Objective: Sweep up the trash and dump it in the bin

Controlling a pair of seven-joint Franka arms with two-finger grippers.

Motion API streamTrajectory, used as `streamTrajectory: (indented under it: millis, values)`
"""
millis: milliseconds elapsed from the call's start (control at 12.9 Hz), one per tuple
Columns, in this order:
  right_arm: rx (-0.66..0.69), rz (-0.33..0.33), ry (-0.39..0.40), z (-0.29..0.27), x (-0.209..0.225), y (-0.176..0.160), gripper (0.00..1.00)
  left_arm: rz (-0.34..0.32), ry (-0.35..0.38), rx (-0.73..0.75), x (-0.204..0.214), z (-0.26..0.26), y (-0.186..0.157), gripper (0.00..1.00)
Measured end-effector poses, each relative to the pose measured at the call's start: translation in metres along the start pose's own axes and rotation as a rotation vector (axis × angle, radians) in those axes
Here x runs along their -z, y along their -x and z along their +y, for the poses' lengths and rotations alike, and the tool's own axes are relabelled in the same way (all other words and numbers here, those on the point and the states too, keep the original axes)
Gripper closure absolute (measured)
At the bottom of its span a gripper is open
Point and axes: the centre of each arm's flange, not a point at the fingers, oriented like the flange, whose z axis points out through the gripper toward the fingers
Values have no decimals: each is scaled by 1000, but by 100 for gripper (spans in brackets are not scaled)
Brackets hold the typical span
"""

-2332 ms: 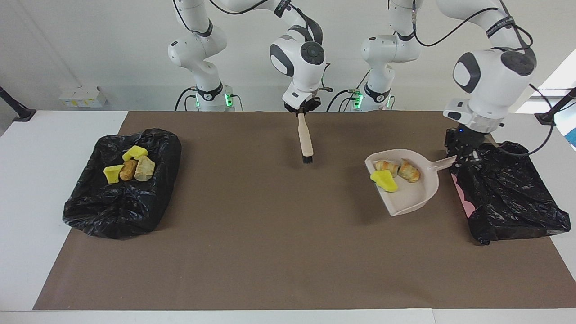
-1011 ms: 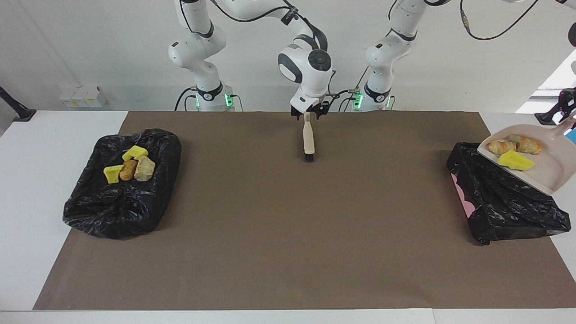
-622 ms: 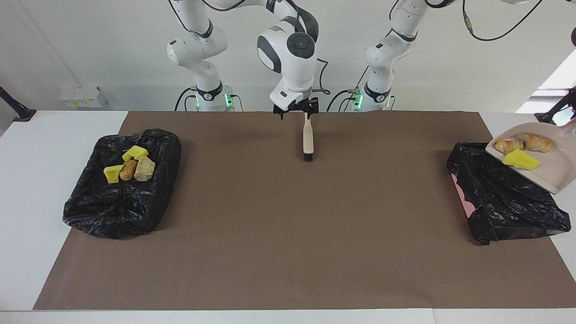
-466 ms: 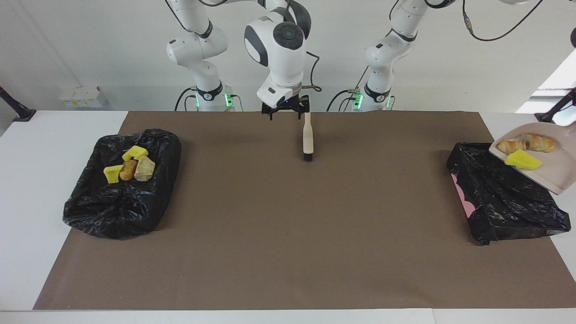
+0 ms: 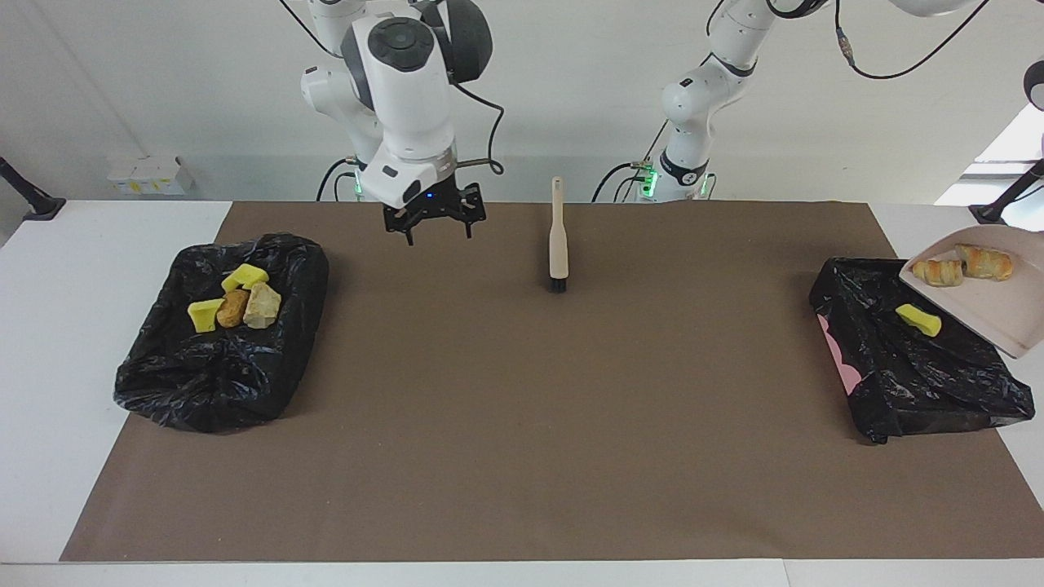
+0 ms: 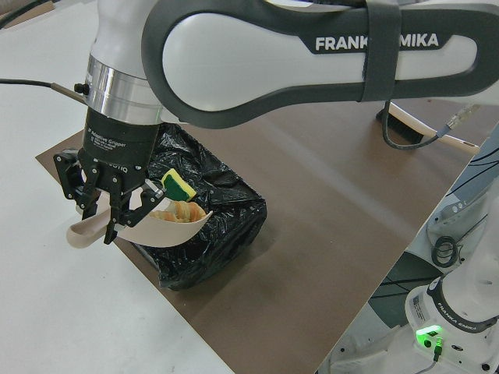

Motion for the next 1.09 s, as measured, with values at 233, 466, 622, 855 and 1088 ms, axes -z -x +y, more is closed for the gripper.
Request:
streamTrajectory:
  millis: [233, 466, 622, 855, 1088]
  values:
    - [-25, 13, 3, 55, 6, -9, 0, -83, -16, -50, 13, -7, -17, 68]
    - [-91, 47, 5, 117, 25, -7, 0, -199, 0, -73, 28, -9, -37, 68]
    - [-148, 49, 6, 154, 38, 5, 0, -247, -5, -84, 45, -9, -51, 68]
    - [-188, 42, 0, 176, 51, 16, 0, -316, -18, -91, 77, -2, -47, 68]
    - [-202, 52, -23, 182, 57, 18, 0, -351, -38, -86, 105, 6, -43, 68]
